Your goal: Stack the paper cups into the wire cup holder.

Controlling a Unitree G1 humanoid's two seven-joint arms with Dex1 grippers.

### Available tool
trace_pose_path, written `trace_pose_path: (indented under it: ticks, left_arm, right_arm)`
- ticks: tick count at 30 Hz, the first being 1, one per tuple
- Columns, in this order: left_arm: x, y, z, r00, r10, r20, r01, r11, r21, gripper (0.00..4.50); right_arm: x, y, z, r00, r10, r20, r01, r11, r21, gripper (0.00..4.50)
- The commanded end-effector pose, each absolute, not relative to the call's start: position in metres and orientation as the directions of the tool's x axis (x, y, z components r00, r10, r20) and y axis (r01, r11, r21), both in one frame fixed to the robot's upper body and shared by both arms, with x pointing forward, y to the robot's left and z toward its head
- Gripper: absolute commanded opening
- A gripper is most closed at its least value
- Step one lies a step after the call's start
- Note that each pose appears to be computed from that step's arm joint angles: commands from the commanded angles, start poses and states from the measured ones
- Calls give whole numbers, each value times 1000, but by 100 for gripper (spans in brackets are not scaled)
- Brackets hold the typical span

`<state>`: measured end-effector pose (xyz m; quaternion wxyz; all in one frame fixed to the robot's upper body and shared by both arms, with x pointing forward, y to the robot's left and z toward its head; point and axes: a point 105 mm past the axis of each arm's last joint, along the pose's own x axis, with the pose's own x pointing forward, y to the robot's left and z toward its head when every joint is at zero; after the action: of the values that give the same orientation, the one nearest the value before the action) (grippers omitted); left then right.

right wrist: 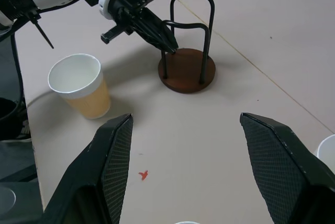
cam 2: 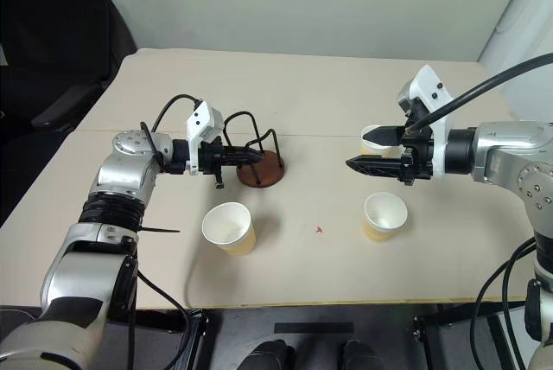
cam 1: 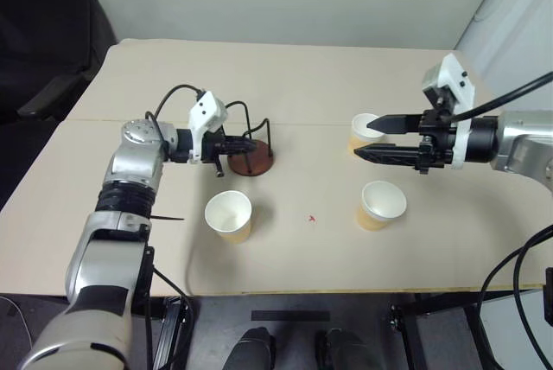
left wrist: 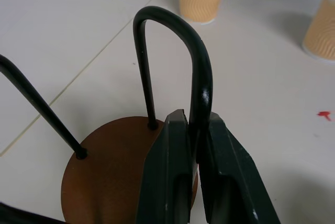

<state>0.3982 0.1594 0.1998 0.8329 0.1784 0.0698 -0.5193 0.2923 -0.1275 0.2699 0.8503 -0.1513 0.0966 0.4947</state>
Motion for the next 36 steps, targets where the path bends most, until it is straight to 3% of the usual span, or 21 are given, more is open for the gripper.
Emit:
trace_pose_path:
  ticks: [1, 16, 36]
  left_arm:
    - [397, 151, 231, 424, -870, -251, 892, 353, 282, 4]
    - [354, 104, 269, 56, -943, -327, 960, -39, 276, 4]
    - [310, 77, 239, -206, -897, -392, 947, -284, 152, 4]
  right_arm:
    - [289, -133, 286, 529, 806, -266, -847, 483, -220, 329]
    - [274, -143, 286, 551, 775, -310, -834, 491, -253, 329]
    - [264, -154, 289, 600, 730, -327, -799, 531, -282, 329]
